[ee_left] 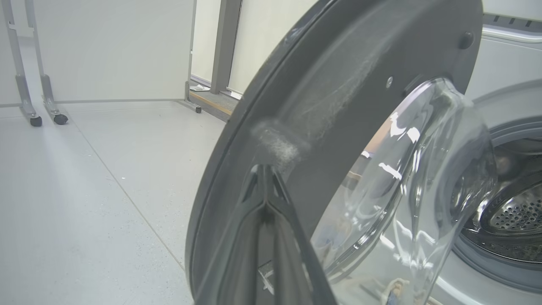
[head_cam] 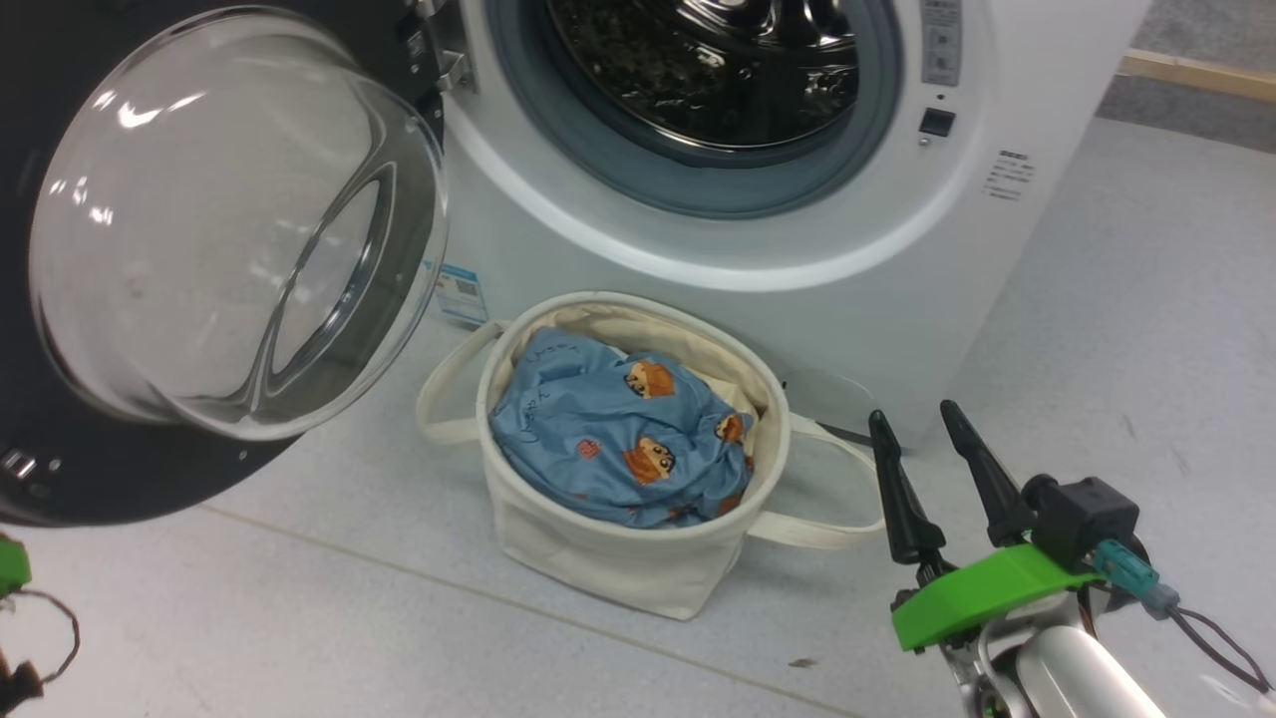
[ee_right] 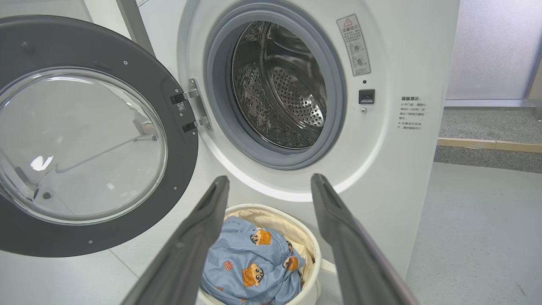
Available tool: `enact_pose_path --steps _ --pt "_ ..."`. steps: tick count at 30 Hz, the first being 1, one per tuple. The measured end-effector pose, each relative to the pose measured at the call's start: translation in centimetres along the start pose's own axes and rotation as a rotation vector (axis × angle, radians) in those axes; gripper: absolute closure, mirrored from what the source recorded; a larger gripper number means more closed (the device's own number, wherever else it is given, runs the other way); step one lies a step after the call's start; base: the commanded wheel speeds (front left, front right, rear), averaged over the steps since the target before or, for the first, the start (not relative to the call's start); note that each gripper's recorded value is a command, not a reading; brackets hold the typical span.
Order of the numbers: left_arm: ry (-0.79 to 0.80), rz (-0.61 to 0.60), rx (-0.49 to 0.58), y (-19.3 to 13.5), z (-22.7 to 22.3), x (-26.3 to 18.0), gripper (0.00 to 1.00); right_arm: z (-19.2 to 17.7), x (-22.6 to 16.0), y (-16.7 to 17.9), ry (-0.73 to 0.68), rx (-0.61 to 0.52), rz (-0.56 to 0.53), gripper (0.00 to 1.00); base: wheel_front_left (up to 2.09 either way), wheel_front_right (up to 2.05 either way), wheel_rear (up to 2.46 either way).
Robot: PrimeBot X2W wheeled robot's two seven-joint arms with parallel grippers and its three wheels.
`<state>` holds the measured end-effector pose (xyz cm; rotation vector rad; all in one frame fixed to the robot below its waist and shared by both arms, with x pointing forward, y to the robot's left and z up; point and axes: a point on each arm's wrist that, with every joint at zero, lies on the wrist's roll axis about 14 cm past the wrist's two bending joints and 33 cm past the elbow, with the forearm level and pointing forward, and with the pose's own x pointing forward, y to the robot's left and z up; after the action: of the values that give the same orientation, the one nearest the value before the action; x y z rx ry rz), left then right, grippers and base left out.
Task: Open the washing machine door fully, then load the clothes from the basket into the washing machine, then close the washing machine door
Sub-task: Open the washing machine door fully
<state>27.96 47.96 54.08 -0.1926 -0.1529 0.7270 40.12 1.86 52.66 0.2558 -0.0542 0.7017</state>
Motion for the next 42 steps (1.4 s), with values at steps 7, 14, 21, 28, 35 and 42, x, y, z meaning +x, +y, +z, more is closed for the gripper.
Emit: enact_pose_path --steps 7,14,21,28,35,42 --pt "0.002 -0.002 0.025 0.3 0.4 -0.1 1.00 -1.0 0.9 0.9 0.023 0.010 0.040 0.00 0.00 0.00 0.00" --pt "0.014 0.032 0.037 1.5 0.4 -0.3 1.00 -1.7 2.0 2.1 0.037 0.026 0.085 0.00 0.00 0.00 0.00" --pt "0.004 0.029 0.045 1.1 1.0 0.4 1.00 -2.1 2.5 2.2 0.040 0.043 0.090 0.00 0.00 0.00 0.00" --pt "-0.030 -0.029 0.029 -1.1 1.7 0.9 1.00 -1.7 2.3 1.6 0.028 0.043 0.063 0.00 0.00 0.00 0.00" --pt "-0.004 -0.140 0.002 -4.6 -0.3 -0.8 0.00 -0.5 1.7 1.1 0.002 0.028 0.041 0.00 0.00 0.00 0.00" --pt "-0.047 -0.289 -0.037 -9.5 0.5 -1.8 0.00 0.8 0.7 0.3 -0.026 0.006 0.005 0.00 0.00 0.00 0.00"
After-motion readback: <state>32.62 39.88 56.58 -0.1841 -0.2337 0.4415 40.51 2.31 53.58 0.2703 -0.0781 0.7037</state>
